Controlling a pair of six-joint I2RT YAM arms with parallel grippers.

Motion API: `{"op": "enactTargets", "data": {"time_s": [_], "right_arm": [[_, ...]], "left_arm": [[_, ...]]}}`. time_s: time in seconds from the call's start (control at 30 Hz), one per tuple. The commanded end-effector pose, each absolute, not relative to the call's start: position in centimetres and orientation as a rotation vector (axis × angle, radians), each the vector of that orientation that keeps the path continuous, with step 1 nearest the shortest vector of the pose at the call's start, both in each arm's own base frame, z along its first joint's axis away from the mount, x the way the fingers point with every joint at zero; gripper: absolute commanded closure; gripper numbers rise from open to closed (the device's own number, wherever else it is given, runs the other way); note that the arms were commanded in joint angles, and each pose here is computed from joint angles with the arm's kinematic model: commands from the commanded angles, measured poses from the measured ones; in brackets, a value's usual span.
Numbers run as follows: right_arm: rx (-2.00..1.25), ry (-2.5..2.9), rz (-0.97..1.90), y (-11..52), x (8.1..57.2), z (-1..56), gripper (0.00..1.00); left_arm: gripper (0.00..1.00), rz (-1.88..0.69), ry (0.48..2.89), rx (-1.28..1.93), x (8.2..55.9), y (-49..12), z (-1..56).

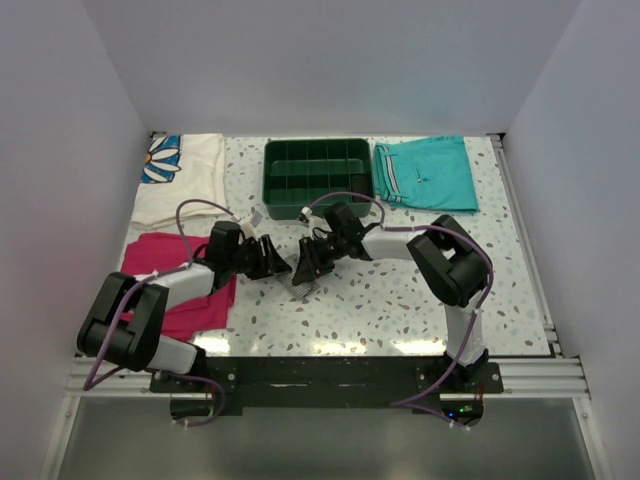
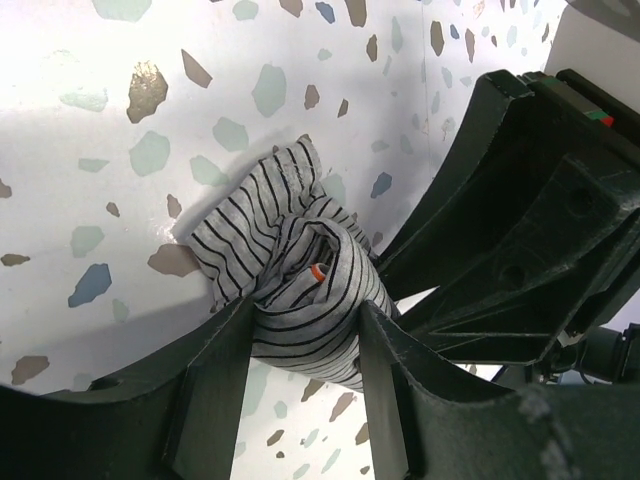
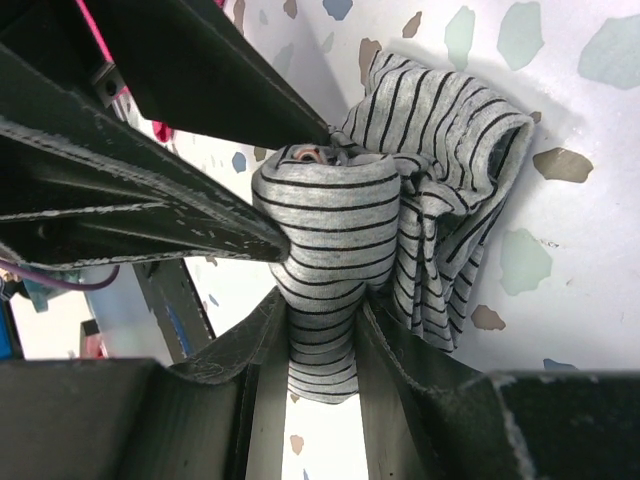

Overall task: Roll the underwear
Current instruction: Roll the underwear to the center of the board.

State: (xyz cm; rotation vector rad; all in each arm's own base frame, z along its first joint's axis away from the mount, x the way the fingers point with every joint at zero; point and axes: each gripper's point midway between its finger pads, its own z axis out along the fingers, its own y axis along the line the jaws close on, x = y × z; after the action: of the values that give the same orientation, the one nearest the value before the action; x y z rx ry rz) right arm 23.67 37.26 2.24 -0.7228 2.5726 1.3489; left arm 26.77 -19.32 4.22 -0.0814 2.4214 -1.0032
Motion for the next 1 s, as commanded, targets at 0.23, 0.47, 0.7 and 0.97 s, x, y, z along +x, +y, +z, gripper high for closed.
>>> {"op": "enactTargets", "data": {"time_s": [0.23,0.47,0.7,0.97], "right_arm": [[-0.695,2.872,0.950,31.0,19.4,-3.1,0.73],[-0.715,2.750,0.925,31.8,20.7,0.4,0.61],[-0.715,2.625,0.929,32.5,22.0,3.4,0.57],[-0.748,2.474,0.871,32.8,22.6,7.8,0.54]], "left_arm": [[0.53,-0.948,2.489,-0.070,26.0,-18.6,1.1],[0.53,-0.925,2.497,-0.058,26.0,-18.5,0.9],[0.53,-0.947,2.500,-0.018,25.9,-19.3,0.9],[0.53,-0.978,2.513,0.032,25.5,-20.3,0.9]]}}
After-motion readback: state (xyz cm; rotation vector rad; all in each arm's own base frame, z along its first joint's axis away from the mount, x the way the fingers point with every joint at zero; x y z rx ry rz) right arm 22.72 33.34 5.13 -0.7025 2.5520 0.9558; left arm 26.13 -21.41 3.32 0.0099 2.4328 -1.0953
